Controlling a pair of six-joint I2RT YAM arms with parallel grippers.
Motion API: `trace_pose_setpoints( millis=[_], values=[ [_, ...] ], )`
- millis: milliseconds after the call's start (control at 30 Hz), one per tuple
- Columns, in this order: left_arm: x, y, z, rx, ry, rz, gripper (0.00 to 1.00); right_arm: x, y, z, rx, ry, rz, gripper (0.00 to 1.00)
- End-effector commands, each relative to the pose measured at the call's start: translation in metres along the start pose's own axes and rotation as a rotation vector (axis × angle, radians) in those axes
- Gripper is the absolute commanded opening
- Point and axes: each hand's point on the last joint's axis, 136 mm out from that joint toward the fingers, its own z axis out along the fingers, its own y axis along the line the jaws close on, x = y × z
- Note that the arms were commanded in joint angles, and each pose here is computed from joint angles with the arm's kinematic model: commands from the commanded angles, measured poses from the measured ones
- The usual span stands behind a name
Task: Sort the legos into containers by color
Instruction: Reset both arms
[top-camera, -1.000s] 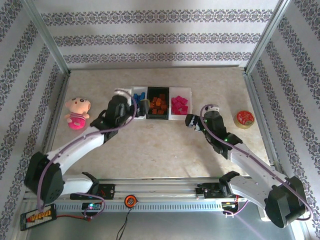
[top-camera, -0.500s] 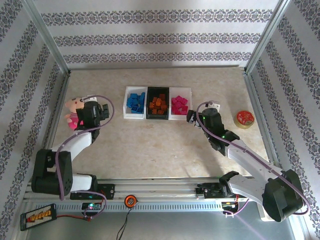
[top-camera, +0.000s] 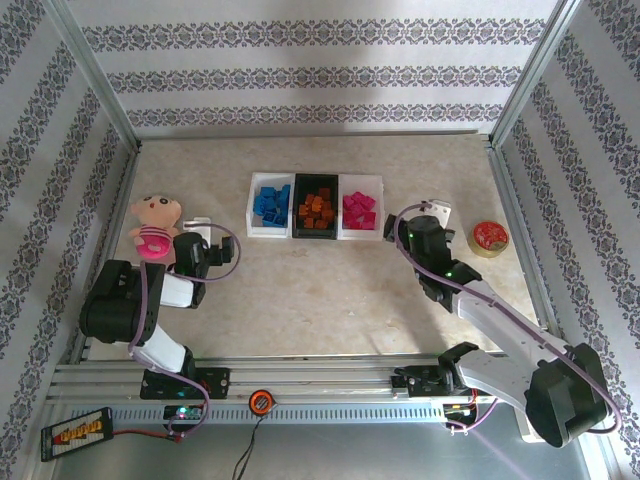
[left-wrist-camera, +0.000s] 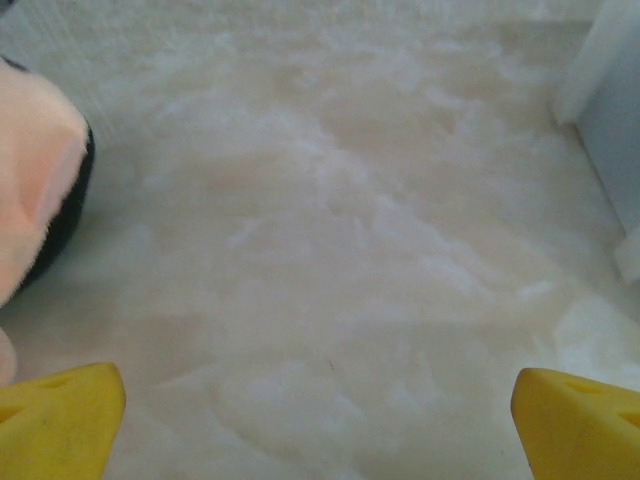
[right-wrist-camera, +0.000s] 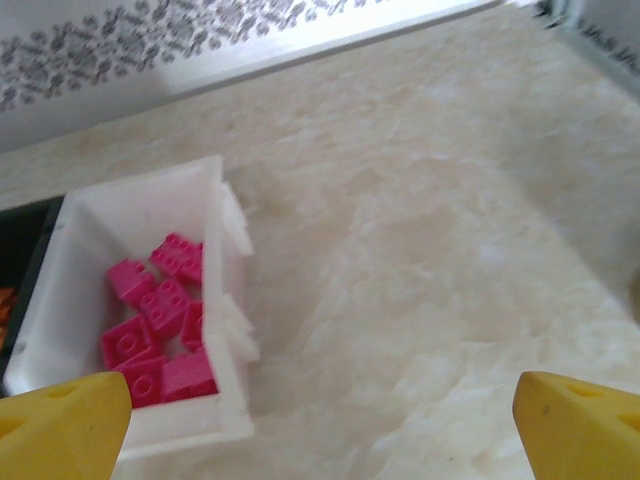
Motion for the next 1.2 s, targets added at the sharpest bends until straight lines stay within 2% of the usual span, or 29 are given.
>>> trace_pose_setpoints(
  millis=[0,67,233,367,467,600,700,900,933,1000,1167],
  values=[
    [-0.035,0.011,0.001,-0.040,-0.110,-0.045,0.99,-0.032,-0.005,-0.001,0.012,-0.101,-0.074,0.98],
    [-0.038,0.020,-0.003,-0.092,-0.160,-0.061,0.99,-0.041,-0.007,0.001,0.011,-0.146,-0.141,0.98],
    [-0.037,0.015,-0.005,-0.067,-0.158,-0.057,0.99,-0.046,-0.022,0.020,0.009,-0.238,-0.280,0.98],
    [-0.037,0.013,0.000,-0.058,-0.133,-0.046,0.99,-0.024,-0.047,0.055,0.073,-0.170,-0.320,0.98],
    [-0.037,0.013,0.000,-0.056,-0.134,-0.046,0.99,-0.002,-0.058,0.079,0.046,-0.123,-0.291,0.98],
    [-0.037,0.010,0.001,-0.042,-0.131,-0.037,0.99,0.008,-0.060,0.094,-0.006,-0.149,-0.256,0.98],
    [-0.037,0.009,0.002,-0.034,-0.128,-0.033,0.99,0.010,-0.062,0.099,-0.030,-0.111,-0.233,0.98],
    [-0.038,0.008,0.002,-0.029,-0.128,-0.030,0.99,0.018,-0.058,0.098,-0.088,-0.142,-0.237,0.98],
    [-0.038,0.008,0.002,-0.029,-0.128,-0.030,0.99,0.016,-0.059,0.097,-0.086,-0.183,-0.229,0.98],
    [-0.037,0.008,0.002,-0.028,-0.126,-0.029,0.99,0.018,-0.062,0.098,-0.068,-0.146,-0.227,0.98],
    [-0.037,0.007,0.002,-0.025,-0.125,-0.028,0.99,0.017,-0.063,0.097,-0.066,-0.160,-0.224,0.98]
  ],
)
